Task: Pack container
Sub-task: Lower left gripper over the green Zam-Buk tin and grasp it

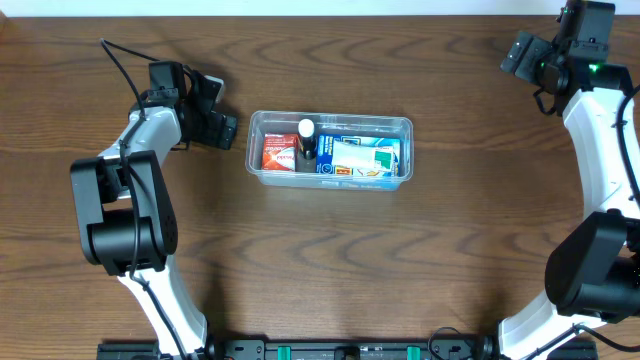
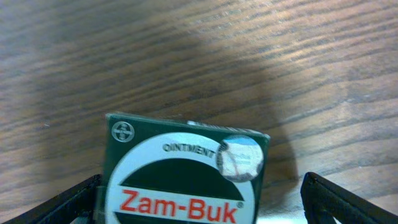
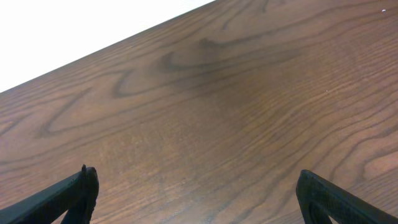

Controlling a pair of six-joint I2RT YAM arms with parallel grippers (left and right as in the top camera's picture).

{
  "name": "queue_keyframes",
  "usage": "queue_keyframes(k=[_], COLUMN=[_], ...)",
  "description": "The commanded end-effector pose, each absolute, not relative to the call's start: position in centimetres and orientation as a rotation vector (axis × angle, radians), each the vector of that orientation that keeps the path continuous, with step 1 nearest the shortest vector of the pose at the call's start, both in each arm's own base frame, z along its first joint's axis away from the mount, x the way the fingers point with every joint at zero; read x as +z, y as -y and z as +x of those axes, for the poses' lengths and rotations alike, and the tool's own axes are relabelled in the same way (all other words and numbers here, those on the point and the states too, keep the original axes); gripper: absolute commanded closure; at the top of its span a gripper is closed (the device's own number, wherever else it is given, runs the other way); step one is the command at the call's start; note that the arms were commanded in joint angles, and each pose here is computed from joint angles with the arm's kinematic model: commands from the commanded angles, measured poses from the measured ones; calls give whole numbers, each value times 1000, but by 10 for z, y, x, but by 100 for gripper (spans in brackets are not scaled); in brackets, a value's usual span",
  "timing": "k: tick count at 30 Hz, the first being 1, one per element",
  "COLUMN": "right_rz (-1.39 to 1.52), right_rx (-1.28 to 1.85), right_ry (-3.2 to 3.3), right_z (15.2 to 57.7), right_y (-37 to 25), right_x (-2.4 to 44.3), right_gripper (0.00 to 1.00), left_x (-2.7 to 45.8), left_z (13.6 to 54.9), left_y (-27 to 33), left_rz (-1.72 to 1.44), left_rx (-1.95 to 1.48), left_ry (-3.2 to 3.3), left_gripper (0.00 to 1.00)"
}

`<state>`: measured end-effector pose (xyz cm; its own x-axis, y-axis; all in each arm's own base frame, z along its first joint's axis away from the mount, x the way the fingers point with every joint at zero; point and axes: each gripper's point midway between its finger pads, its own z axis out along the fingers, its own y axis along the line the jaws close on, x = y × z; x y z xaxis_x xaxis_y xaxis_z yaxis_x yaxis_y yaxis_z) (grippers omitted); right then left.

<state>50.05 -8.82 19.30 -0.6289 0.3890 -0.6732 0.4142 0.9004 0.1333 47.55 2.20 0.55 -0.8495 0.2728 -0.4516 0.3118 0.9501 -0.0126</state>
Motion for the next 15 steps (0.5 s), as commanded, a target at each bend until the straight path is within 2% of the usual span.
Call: queue_keyframes(k=[1,2,4,8,15], right_rz=[574,573,574,573,574], right_rx=[-46,-46,-46,-46,-46], right_ry=[-2321,-2320,-2321,-2321,-2320], right_z=[500,500,500,500,500], right_y=[90,90,90,89,90], right_x=[191,191,191,191,191], right_gripper=[1,1,1,1,1], left_x=[4,3,3,3,4], left_z=[478,478,478,478,479], left_y=[-29,-29,-31,-32,-35], left_rz=[438,438,435,431,372], left_rx=[-66,-59,-54,-43,-32], left_ry=[-2650,-2651,-2652,-2656,-2664], left_gripper=[2,1,5,25,26])
